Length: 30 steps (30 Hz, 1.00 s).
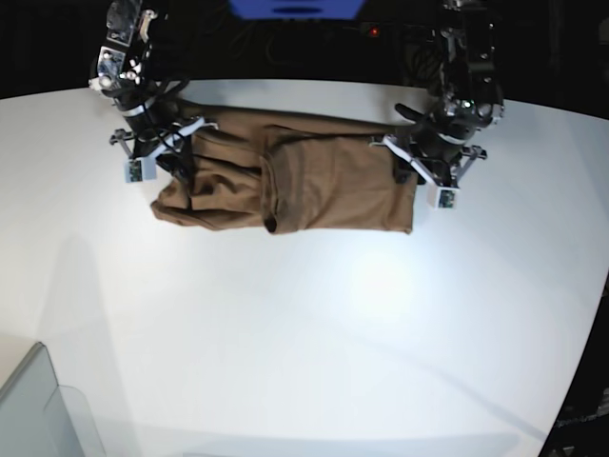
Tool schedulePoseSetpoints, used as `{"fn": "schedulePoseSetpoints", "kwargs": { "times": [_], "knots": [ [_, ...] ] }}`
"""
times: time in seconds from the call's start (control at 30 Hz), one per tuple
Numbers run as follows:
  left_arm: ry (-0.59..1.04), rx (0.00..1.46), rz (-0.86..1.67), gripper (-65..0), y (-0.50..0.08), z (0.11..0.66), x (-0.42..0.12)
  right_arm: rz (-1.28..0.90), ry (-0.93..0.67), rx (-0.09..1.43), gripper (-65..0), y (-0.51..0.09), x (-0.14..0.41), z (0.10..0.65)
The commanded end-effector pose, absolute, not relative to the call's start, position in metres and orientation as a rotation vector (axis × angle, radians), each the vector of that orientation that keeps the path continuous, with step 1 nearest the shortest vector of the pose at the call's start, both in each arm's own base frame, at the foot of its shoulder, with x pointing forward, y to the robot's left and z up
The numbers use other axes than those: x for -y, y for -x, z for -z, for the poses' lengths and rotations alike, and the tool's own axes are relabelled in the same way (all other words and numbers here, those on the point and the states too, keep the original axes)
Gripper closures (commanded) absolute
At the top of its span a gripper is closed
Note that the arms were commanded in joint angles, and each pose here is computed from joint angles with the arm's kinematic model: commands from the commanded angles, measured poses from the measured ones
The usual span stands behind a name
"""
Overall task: Layout the t-shirt on the table in an organized manner, then fold the t-shirt properly
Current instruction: 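Regrasp the folded end with the right gripper and press it down, then fold the strip end with the left gripper over toward the right gripper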
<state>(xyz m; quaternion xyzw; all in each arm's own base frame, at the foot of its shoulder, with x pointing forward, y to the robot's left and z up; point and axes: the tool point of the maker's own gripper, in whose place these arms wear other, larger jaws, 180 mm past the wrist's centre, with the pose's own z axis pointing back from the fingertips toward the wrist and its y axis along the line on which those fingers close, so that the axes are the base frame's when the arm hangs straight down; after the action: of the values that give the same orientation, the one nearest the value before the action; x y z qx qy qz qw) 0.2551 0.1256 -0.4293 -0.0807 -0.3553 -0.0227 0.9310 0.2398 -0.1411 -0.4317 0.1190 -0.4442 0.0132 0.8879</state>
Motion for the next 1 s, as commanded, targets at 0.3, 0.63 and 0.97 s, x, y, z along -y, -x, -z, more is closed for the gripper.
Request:
{"fn": "schedulePoseSetpoints", "kwargs": {
  "times": [0.3,0.63,0.97],
  "knots": [
    [0.145,0.692,0.049,-15.2,-0.246,0.434,-0.129,-0.173,-0.211,1.147,0.0,-0.256,0.114,0.335],
    [0.174,0.784,0.042,-15.2,-0.261,0.403,-0.112,-0.492,-0.084,1.117,0.0,-0.262,0.064,0.324],
    [0.211,0.825,0.015,-15.2,-0.262,0.388,-0.096,-0.590,-0.184,1.194,0.0,-0.261,0.013,0.299]
  ]
}}
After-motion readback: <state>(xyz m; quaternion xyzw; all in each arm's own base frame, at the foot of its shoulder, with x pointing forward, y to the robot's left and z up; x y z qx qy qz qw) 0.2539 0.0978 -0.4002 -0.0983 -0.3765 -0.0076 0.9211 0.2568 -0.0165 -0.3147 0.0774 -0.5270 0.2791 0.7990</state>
